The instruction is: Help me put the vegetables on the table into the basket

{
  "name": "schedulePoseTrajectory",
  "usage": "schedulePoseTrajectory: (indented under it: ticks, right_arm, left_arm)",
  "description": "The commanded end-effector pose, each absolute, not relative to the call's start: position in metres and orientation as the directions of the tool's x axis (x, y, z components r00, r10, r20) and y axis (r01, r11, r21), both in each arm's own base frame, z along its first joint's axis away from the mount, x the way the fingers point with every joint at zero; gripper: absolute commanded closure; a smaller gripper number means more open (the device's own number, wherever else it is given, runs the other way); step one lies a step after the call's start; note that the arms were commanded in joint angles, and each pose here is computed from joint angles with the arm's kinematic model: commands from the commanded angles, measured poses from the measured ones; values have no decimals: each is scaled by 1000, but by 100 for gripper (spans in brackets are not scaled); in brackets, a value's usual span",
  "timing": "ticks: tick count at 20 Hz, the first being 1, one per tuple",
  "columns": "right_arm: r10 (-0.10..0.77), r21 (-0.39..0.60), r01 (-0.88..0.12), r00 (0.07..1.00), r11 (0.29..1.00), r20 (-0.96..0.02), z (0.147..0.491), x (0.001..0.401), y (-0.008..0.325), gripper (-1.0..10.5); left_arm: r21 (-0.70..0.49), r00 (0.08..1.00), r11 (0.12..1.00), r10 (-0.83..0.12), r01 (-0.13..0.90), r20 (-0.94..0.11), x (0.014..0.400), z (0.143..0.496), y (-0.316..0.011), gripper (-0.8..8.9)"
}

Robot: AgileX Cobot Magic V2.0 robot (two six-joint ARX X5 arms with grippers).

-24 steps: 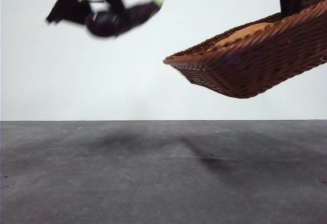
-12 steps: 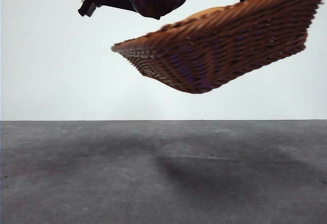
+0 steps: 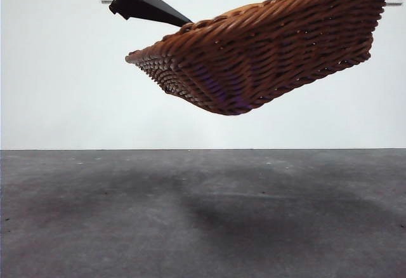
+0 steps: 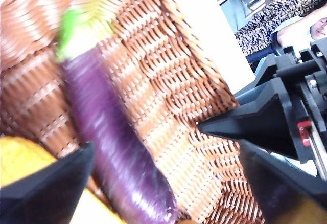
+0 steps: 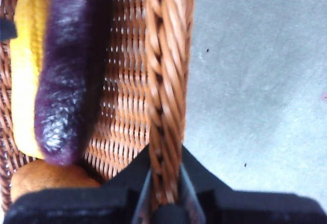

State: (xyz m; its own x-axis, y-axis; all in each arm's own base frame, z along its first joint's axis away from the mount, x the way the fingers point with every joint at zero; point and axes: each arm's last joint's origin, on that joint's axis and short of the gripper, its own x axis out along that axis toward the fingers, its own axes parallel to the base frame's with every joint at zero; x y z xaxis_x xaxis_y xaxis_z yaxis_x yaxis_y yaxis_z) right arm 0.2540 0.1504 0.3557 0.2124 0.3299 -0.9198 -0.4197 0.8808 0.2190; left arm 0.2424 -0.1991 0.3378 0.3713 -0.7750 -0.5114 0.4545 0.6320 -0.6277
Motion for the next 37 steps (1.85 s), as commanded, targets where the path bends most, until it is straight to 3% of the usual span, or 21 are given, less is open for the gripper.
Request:
schedulePoseTrajectory:
  ticks: [1, 6, 8, 11, 13, 16, 19, 24, 27, 33, 34, 36, 37]
  right_arm:
    - [346, 233, -412, 223, 881, -912, 353, 258, 151, 955]
    - [320, 224, -323, 285, 920, -904, 352, 281, 118, 955]
    - [298, 212, -291, 294, 933, -908, 348, 290, 101, 955]
    - [264, 199, -243, 276, 949, -924, 333, 311, 77, 955]
    - [318, 259, -246, 245, 934, -916, 313, 334, 62, 955]
    - [461, 427, -189, 203, 884, -864, 276, 367, 38, 955]
    - [478, 458, -137, 200, 878, -856, 243, 390, 16, 955]
    - [505, 490, -123, 175, 863, -845, 206, 407, -4, 955]
    - [501, 484, -131, 197, 865, -843, 197, 414, -5, 955]
    - [482, 474, -90, 170, 876, -859, 175, 420, -8, 951]
    - [475, 466, -89, 177, 880, -862, 175, 421, -9, 907]
    - [452, 448, -67, 172, 892, -875, 174, 420, -9, 483]
    - [436, 434, -50, 173, 899, -883, 174, 420, -10, 331]
  left_arm:
    - [-632, 379, 626, -780, 457, -498, 243, 338, -200, 333]
    - [-481, 446, 613, -788, 626, -425, 212, 376, -173, 379]
    - [-385, 437, 627, -764, 677, -475, 191, 382, -157, 845]
    - [-265, 455, 708, -649, 655, -610, 166, 380, -135, 822]
    - [-238, 423, 717, -609, 655, -671, 154, 378, -125, 821]
    - [-244, 373, 730, -570, 638, -732, 140, 375, -115, 821]
    - [-232, 351, 759, -520, 609, -778, 118, 376, -103, 818]
    - [-188, 451, 811, -482, 554, -751, 70, 388, -67, 818]
    - [-224, 508, 816, -520, 533, -687, 50, 394, -48, 818]
    - [-256, 542, 811, -552, 526, -633, 35, 397, -34, 817]
    - [-256, 542, 812, -551, 525, -635, 35, 397, -34, 817]
    - [-251, 546, 815, -546, 523, -636, 36, 397, -34, 817]
    - [-250, 546, 815, -546, 523, -636, 36, 397, -34, 817]
